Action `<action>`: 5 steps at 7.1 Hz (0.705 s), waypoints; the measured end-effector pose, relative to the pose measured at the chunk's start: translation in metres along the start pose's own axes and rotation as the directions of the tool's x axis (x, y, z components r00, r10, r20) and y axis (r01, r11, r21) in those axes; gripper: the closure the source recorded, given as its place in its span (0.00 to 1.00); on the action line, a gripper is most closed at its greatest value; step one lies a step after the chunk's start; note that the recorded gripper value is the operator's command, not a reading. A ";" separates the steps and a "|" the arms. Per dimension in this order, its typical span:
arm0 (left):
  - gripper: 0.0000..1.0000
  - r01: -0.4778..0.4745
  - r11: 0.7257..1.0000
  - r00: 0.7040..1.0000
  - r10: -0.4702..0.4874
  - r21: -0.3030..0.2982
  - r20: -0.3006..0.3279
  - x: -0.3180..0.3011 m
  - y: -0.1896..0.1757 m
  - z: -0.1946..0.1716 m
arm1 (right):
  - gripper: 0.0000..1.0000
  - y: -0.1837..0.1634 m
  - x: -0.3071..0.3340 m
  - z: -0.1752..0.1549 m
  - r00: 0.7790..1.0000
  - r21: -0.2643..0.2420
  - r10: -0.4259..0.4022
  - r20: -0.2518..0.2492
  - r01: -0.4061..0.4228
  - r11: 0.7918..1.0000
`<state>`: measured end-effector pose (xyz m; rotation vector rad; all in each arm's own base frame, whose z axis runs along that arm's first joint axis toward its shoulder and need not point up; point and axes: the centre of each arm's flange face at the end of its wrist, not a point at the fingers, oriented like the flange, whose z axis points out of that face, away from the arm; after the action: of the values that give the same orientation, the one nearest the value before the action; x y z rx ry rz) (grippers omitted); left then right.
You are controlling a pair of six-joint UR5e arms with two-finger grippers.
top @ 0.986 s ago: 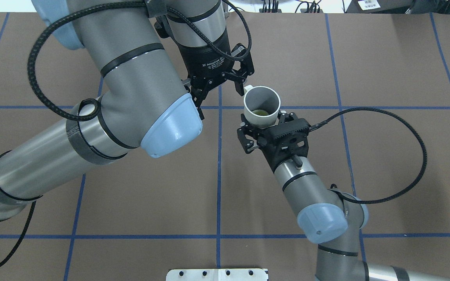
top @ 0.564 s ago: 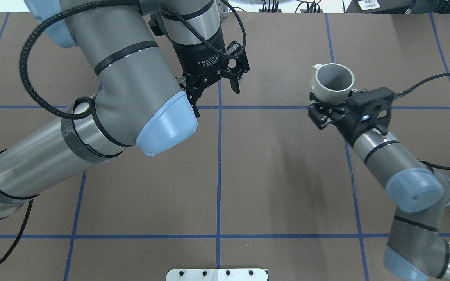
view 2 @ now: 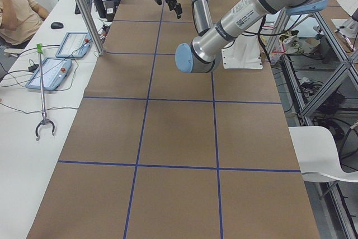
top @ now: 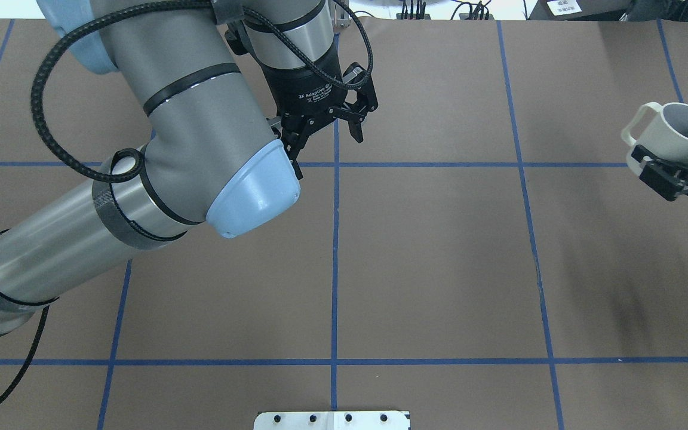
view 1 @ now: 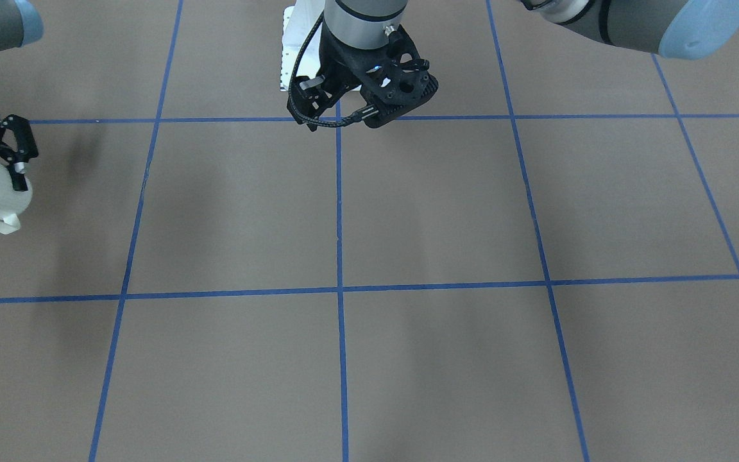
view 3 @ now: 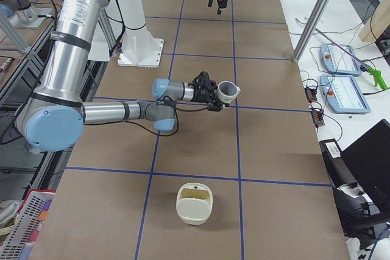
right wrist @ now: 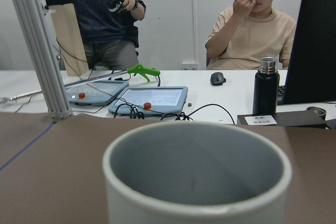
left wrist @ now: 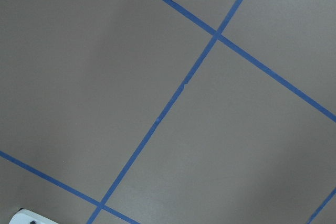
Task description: Left arm hands cup to right arm to dump lemon
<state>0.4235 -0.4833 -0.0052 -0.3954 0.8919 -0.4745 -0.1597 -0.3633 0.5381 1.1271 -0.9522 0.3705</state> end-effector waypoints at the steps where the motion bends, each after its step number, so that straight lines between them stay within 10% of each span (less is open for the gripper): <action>1: 0.00 0.001 1.000 1.000 -0.001 0.002 0.001 -0.001 -0.001 0.001 | 0.82 0.014 0.060 -0.018 0.992 0.022 0.126 0.030 -0.127 0.992; 3: 0.00 0.002 1.000 1.000 -0.002 0.005 0.002 -0.001 -0.001 0.001 | 0.86 0.023 0.163 -0.061 0.959 0.013 0.281 0.029 -0.282 0.959; 5: 0.00 0.009 1.000 1.000 -0.009 0.004 0.004 -0.001 0.001 0.001 | 0.86 0.012 0.212 -0.096 0.882 -0.003 0.471 0.015 -0.471 0.882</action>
<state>0.4234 -0.4819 -0.0043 -0.3963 0.8856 -0.4839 -0.0035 -0.3150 0.7039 0.8885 -1.2405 0.7586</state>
